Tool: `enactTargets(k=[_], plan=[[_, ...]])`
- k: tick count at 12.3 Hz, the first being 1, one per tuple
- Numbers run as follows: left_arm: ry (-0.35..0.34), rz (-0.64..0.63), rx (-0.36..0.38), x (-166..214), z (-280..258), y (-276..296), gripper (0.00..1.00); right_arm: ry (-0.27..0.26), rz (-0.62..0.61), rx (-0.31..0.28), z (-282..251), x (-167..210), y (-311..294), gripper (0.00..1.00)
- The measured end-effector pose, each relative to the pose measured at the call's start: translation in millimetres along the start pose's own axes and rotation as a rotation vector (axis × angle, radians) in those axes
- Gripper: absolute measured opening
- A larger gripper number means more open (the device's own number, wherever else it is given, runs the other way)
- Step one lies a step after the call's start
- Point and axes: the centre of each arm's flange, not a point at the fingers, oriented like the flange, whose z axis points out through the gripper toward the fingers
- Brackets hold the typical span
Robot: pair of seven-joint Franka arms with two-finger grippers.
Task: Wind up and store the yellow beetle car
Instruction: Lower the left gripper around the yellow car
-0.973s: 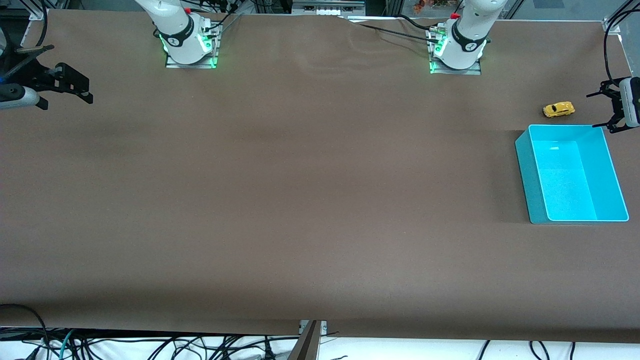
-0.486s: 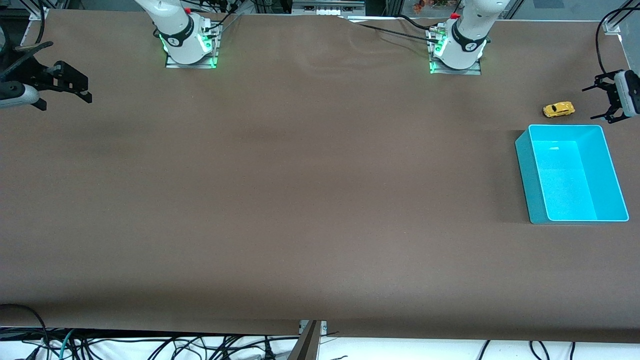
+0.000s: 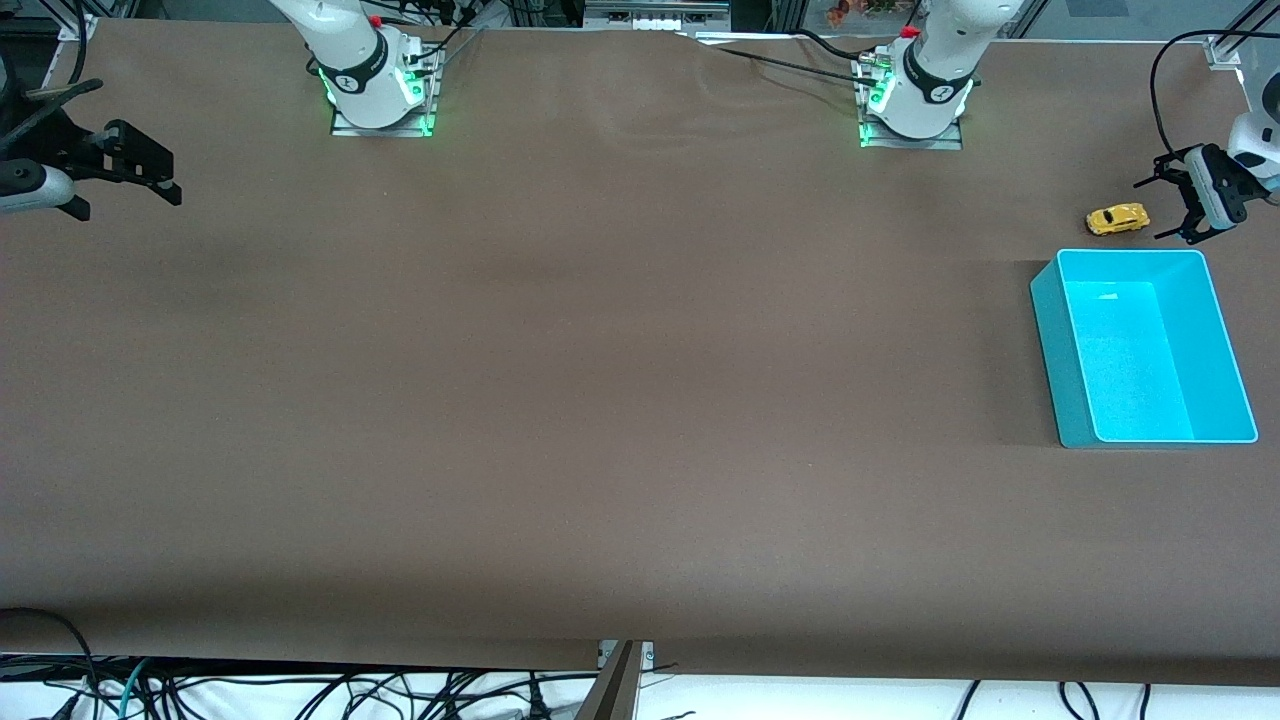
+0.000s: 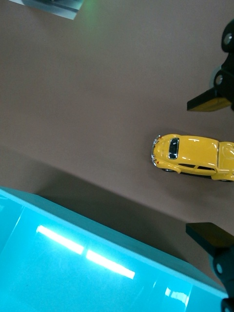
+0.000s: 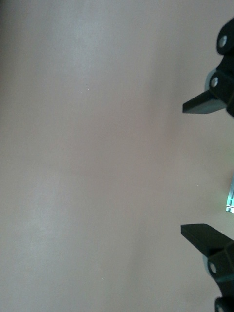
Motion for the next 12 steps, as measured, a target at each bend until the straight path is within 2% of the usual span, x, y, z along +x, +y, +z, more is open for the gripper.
enactTargets(k=[5, 12], plan=[[-0.046, 0.036, 0.094, -5, 2, -3, 1.00, -0.002, -0.001, 0.001, 1, 1, 0, 1.00], [-0.051, 0.051, 0.117, -26, 7, 11, 1.00, -0.007, -0.001, 0.003, 4, 2, 1, 1.00]])
